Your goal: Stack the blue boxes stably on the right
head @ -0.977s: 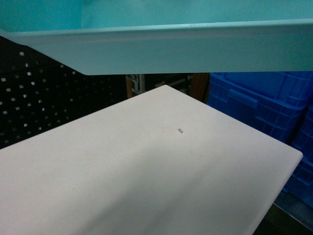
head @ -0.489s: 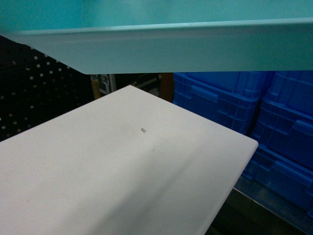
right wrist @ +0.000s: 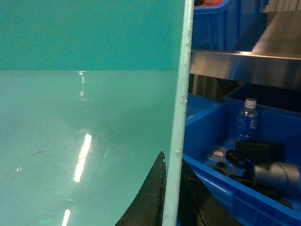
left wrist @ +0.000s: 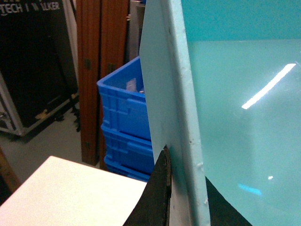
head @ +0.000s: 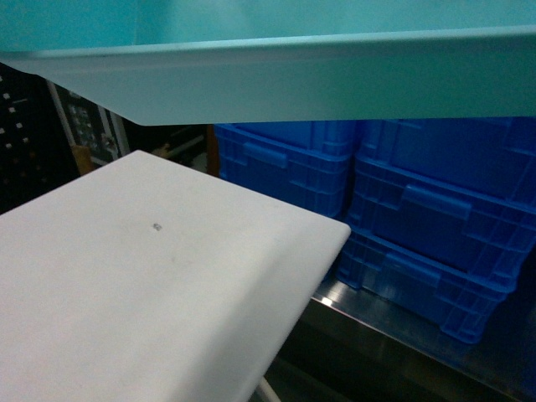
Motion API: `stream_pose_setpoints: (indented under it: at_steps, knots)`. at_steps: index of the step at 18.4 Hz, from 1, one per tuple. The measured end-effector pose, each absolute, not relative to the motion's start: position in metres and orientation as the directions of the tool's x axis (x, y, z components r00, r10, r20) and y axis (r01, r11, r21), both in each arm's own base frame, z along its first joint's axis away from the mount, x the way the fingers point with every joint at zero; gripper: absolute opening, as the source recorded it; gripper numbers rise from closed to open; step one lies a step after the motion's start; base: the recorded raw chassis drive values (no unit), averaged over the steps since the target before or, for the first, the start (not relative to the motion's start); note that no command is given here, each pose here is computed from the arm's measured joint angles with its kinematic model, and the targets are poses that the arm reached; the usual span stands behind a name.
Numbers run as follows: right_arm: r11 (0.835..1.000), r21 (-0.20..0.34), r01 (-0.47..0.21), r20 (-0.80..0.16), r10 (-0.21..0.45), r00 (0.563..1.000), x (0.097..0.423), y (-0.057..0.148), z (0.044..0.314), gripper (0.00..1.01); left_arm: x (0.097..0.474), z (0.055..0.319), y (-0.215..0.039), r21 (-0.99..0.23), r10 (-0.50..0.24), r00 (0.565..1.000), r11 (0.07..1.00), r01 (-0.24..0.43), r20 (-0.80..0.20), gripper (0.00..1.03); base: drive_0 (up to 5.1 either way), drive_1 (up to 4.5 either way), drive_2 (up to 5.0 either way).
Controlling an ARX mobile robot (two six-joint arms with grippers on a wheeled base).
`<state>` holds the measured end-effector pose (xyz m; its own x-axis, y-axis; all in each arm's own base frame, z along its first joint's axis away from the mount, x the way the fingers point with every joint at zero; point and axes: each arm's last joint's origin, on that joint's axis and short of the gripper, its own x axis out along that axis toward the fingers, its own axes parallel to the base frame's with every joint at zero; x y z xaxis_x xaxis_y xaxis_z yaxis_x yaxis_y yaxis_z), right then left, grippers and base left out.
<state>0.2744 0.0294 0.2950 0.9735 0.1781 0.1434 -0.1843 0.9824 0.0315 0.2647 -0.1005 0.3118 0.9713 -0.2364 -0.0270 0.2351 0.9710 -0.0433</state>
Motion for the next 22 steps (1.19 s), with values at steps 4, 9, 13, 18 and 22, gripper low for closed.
stream_pose_setpoints:
  at_steps: [4, 9, 13, 18, 22]
  knots:
    - [0.983, 0.033, -0.178, 0.135, 0.173, 0.976, 0.2745, 0.0287, 0.2942, 0.07, 0.2641, 0.3117, -0.1020, -0.041, -0.238, 0.971, 0.971, 0.237, -0.028, 0.05, 2.9, -5.63, -2.1]
    - [0.983, 0.033, -0.179, 0.137, 0.173, 0.975, 0.2745, 0.0287, 0.2943, 0.07, 0.2642, 0.3120, -0.1019, -0.041, -0.238, 0.971, 0.971, 0.236, -0.025, 0.05, 3.0, -5.53, -2.2]
    - [0.983, 0.032, -0.179, 0.139, 0.173, 0.975, 0.2744, 0.0287, 0.2946, 0.07, 0.2642, 0.3118, -0.1018, -0.041, -0.238, 0.971, 0.971, 0.236, -0.027, 0.05, 3.0, -5.28, -2.3]
    - [0.983, 0.032, -0.179, 0.140, 0.173, 0.975, 0.2744, 0.0287, 0.2946, 0.07, 0.2642, 0.3121, -0.1019, -0.041, -0.237, 0.971, 0.971, 0.236, -0.024, 0.05, 2.9, -5.25, -2.5]
    - [0.983, 0.033, -0.179, 0.136, 0.173, 0.976, 0.2745, 0.0287, 0.2942, 0.07, 0.2643, 0.3115, -0.1019, -0.041, -0.238, 0.971, 0.971, 0.237, -0.029, 0.05, 2.8, -5.32, -2.5]
